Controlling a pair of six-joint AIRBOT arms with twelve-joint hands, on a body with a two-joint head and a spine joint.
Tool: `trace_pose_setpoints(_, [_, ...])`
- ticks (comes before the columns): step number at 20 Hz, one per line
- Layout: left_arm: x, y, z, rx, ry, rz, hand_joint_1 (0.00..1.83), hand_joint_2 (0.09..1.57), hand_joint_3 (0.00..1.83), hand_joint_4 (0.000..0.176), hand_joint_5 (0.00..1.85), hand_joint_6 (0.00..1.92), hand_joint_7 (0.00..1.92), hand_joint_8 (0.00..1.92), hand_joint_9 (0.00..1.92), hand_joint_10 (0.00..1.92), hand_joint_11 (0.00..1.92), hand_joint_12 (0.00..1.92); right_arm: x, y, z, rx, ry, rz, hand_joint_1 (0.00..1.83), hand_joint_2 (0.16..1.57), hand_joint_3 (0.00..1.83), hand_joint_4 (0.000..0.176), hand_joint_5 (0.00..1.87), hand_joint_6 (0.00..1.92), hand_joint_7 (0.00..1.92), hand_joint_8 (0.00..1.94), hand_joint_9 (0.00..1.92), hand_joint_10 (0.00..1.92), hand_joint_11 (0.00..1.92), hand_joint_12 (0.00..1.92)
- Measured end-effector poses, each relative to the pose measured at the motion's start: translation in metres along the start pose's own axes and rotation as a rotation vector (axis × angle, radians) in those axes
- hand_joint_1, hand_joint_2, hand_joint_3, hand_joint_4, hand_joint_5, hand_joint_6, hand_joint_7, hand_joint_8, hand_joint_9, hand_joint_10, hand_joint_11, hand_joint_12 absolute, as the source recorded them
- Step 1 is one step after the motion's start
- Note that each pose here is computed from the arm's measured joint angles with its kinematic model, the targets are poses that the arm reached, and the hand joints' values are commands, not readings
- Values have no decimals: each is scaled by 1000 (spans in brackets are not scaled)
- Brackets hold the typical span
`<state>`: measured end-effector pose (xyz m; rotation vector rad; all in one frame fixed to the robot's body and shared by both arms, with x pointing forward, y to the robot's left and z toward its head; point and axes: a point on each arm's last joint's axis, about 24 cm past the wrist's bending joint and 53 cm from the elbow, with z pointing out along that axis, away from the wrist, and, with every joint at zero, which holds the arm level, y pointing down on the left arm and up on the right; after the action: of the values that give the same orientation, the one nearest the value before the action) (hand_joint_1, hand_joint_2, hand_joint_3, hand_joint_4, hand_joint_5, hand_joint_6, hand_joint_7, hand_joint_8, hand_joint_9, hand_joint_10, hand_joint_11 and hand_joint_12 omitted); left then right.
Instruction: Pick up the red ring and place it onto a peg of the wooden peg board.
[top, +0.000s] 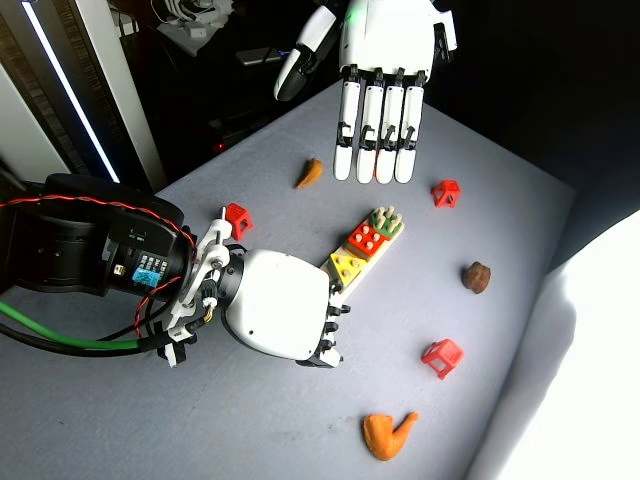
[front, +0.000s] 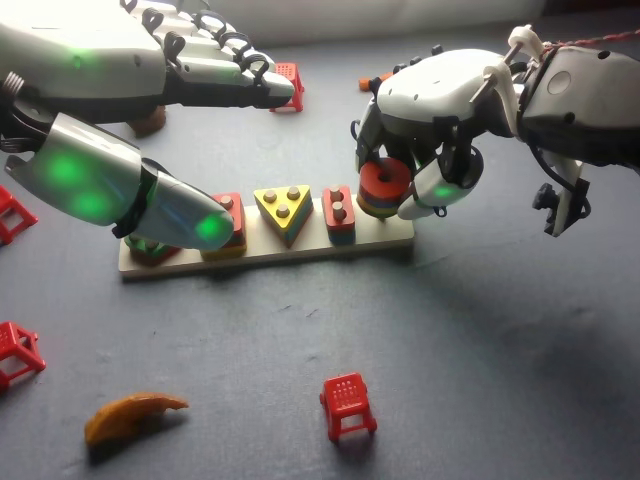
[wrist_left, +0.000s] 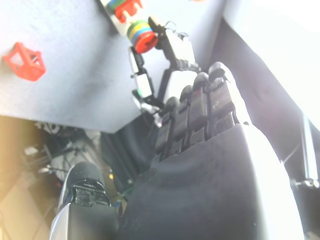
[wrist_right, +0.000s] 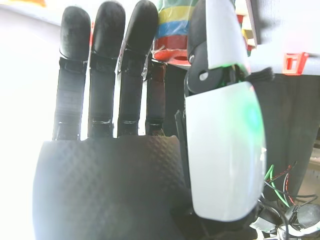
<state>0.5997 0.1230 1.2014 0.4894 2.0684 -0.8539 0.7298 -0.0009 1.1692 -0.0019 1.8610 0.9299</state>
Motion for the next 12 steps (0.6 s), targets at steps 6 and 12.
trace_pose_setpoints(6, [0, 0, 0, 0, 0, 0, 0, 1102, 0, 0, 0, 0, 0, 0, 0, 0, 0, 0, 8, 3, 3, -3, 8, -19, 1120, 1111, 0, 0, 732, 635, 824, 583, 755, 542, 333, 1266])
trace_pose_setpoints(12, [-3, 2, -1, -3, -7, -2, 0, 1105, 0, 0, 0, 0, 0, 0, 0, 0, 0, 0, 10, 5, 4, -7, 11, -33, 1014, 1060, 1, 0, 642, 8, 722, 4, 584, 175, 103, 1196])
